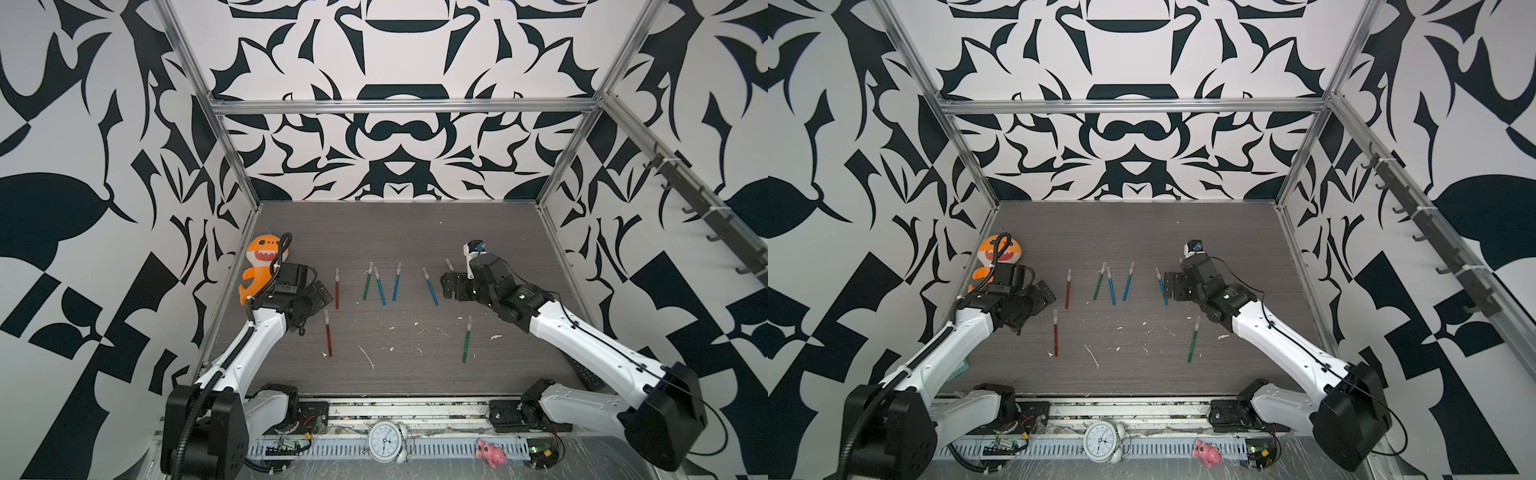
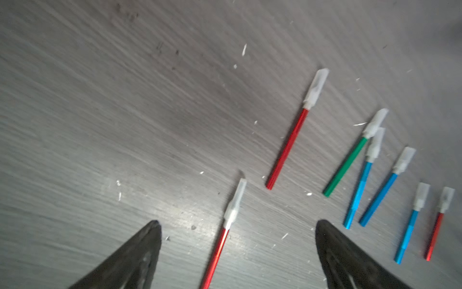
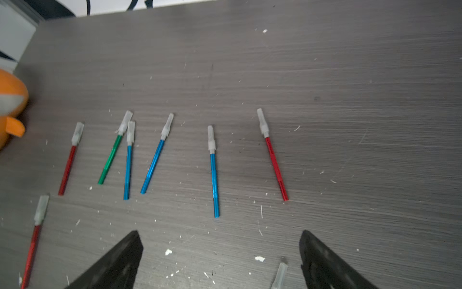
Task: Remove protective caps from carving knives
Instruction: Pick up the carving knife from the center of the board.
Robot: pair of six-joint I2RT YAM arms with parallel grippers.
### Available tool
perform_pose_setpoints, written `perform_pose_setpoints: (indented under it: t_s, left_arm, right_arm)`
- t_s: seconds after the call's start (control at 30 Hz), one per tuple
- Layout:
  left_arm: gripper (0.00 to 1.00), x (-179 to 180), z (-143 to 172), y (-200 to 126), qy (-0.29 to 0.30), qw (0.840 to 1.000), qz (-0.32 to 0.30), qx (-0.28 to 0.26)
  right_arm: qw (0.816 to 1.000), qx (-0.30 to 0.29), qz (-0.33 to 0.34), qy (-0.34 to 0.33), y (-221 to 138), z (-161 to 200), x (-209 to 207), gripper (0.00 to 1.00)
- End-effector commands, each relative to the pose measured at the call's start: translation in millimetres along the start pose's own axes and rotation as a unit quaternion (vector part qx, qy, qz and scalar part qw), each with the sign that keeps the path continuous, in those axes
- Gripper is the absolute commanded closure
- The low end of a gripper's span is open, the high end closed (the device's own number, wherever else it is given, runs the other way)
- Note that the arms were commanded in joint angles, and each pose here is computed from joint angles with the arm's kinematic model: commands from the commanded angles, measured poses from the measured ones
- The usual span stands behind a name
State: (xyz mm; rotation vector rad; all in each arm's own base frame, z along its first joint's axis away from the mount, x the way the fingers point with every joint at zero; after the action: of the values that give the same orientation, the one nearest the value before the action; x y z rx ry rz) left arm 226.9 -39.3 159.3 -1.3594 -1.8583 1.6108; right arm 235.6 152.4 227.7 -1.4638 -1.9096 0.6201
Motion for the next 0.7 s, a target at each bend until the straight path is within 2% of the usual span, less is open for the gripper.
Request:
perform_pose_setpoints:
  t_s: [0.0, 0.27, 0.43, 0.67]
  left_arm:
    - [0.01, 0, 1, 4, 0.004, 0.999, -0.023, 0.034]
    - [0.05, -8, 6, 31, 0.011, 0.995, -0.040, 0.090]
    - [0.23, -11, 9, 37, 0.022, 0.993, -0.050, 0.102]
    - [0.30, -17, 15, 44, 0.053, 0.988, -0.087, 0.112]
  right_arm:
    - [0.999, 0.004, 0.011, -0.033, -4, -1, 12, 0.00]
    - [0.998, 0.019, 0.001, -0.053, -2, 13, 25, 0.00]
    - [0.998, 0.028, -0.006, -0.059, 1, 21, 30, 0.00]
    - [0.997, 0.036, -0.014, -0.066, 3, 24, 39, 0.00]
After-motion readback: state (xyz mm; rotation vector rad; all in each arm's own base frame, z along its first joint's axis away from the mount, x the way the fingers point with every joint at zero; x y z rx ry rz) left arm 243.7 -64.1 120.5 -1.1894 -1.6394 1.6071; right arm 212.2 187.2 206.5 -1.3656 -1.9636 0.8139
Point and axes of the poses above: each gripper's point midway between its finger pads, its own y axis out along the fingers, its own x axis along the line the jaws close on, z = x × y, the point moved 9 cm from there along -y, back along the fingers
